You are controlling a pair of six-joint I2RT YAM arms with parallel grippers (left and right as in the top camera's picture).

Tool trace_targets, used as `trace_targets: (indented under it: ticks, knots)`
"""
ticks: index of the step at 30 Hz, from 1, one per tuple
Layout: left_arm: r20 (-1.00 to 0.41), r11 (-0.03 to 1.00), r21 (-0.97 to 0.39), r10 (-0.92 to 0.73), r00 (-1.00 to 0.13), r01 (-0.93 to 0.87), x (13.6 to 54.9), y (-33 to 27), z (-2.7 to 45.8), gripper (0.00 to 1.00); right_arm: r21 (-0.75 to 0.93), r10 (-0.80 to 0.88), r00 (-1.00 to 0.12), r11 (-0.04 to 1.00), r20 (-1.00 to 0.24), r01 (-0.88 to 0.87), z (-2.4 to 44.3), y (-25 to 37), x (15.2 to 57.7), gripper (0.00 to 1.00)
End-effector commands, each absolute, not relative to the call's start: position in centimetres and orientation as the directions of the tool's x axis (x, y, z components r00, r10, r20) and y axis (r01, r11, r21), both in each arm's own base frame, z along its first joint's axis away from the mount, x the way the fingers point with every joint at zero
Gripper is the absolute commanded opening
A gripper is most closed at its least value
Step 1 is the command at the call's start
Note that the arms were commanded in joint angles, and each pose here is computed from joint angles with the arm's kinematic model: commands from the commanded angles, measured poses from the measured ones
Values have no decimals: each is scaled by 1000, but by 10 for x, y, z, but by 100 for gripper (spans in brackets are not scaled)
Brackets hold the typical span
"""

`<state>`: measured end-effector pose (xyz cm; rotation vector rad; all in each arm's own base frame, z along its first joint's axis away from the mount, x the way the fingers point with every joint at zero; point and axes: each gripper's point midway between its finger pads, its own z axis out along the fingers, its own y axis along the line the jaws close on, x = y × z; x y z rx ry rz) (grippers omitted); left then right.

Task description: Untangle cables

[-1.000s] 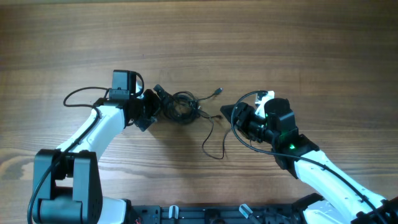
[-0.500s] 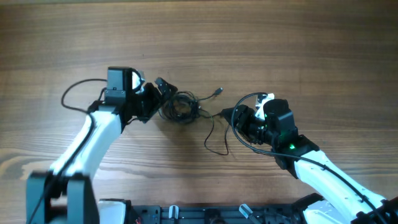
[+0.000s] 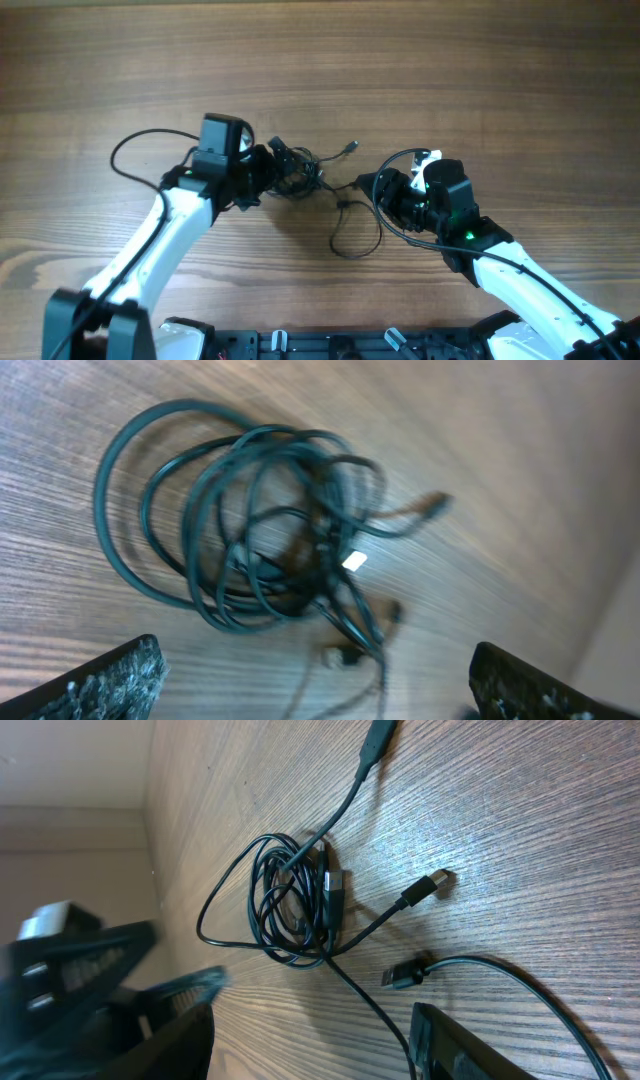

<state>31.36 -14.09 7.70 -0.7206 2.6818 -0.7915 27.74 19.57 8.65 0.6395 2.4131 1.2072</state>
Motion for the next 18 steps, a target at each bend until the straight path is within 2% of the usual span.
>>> trace_targets:
  ticks: [1, 7, 8, 13, 15, 17, 18]
  knots:
    - [-96, 741, -478, -577, -811, -471, 319, -137, 46, 100, 810, 542, -829, 544, -137, 221, 86, 196, 279, 65]
    - [-92, 765, -357, -601, -794, -537, 315, -121, 9, 99, 809, 540, -831, 544, -134, 223, 85, 196, 278, 65]
    - [-98, 769, -336, -603, -792, -544, 314, -118, 5, 97, 808, 540, -831, 544, -133, 224, 85, 196, 278, 65]
    - [-186, 811, -255, -575, -797, -526, 318, -99, 0, 68, 798, 539, -834, 552, -121, 241, 81, 194, 275, 65]
    - [-209, 847, -250, -520, -828, -469, 320, -101, 0, 64, 795, 528, -838, 563, -136, 226, 81, 194, 275, 65]
    - [-206, 877, -240, -464, -861, -416, 317, -104, -3, 63, 794, 530, -837, 564, -138, 226, 81, 194, 275, 65]
    - [-200, 888, -242, -440, -875, -392, 316, -107, -4, 69, 793, 531, -836, 565, -139, 226, 81, 193, 276, 65]
